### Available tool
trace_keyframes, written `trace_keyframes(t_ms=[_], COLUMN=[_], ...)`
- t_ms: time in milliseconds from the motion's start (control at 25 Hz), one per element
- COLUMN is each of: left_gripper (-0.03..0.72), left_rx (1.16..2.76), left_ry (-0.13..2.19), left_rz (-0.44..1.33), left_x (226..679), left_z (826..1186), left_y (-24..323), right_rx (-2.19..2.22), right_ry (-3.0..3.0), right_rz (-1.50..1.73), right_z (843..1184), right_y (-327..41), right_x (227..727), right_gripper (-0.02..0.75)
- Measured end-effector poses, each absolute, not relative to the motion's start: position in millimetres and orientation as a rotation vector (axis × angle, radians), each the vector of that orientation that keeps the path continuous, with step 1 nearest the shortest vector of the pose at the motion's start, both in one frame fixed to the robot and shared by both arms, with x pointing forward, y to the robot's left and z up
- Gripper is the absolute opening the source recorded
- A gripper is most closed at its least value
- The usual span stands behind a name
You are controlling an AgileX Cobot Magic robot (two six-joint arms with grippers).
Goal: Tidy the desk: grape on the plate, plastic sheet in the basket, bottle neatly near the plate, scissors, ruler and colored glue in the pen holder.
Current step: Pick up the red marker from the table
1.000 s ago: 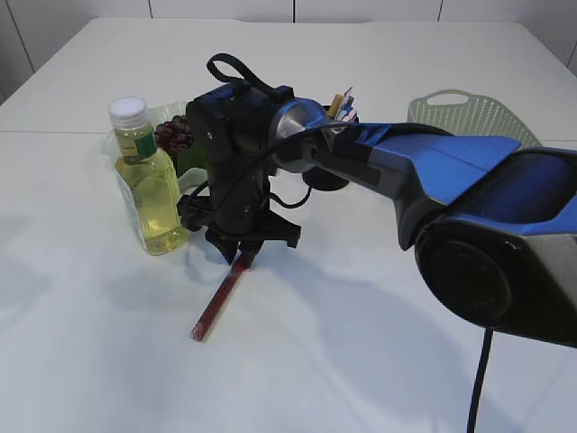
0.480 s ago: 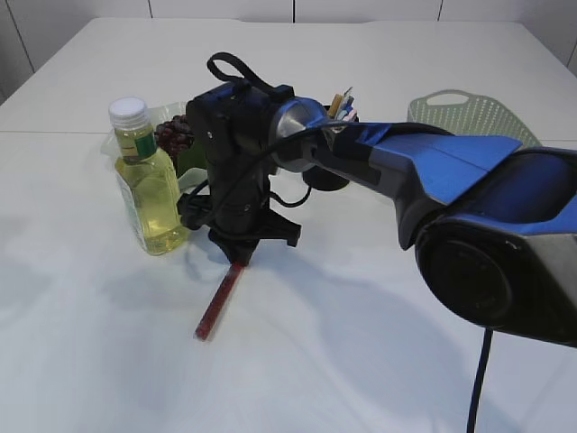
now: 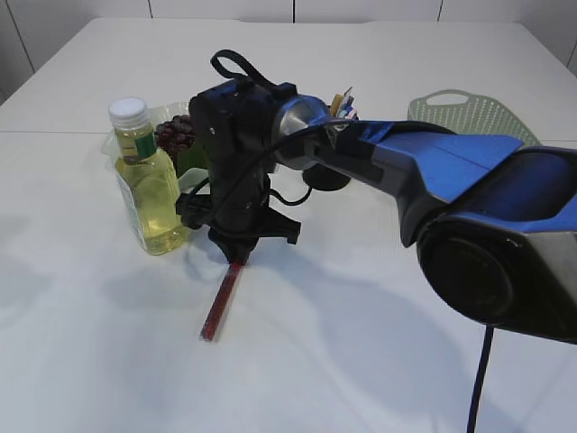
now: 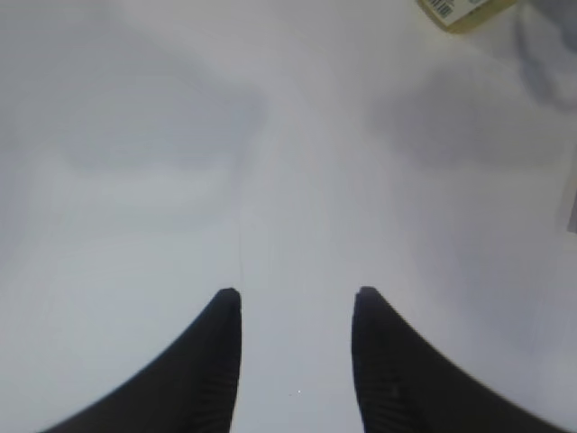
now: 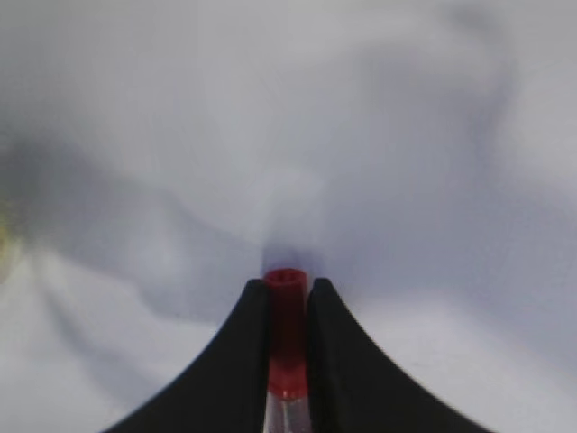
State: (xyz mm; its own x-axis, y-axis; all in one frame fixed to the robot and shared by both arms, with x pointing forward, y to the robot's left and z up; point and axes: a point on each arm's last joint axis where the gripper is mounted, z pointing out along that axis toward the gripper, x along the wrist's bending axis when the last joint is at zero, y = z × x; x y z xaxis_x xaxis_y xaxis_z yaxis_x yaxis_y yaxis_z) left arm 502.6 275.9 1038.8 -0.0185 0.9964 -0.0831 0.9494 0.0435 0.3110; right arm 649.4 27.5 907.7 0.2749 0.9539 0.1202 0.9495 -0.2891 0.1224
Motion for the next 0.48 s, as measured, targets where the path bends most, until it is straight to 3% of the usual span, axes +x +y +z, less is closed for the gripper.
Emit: trace_keyframes(t_ms=[480], left_gripper=[0.296], left_rx=[1.983], left_ry=[2.047], left_rz=[0.243], left_x=[502.7], left_z=[1038.8], left_y=[275.8], right_rx=[2.465], right_ry=[1.914], right_rz=[0.423], right_z=[934.8], right_y=[16.9], right_x=[669.6], right_gripper=[0.092])
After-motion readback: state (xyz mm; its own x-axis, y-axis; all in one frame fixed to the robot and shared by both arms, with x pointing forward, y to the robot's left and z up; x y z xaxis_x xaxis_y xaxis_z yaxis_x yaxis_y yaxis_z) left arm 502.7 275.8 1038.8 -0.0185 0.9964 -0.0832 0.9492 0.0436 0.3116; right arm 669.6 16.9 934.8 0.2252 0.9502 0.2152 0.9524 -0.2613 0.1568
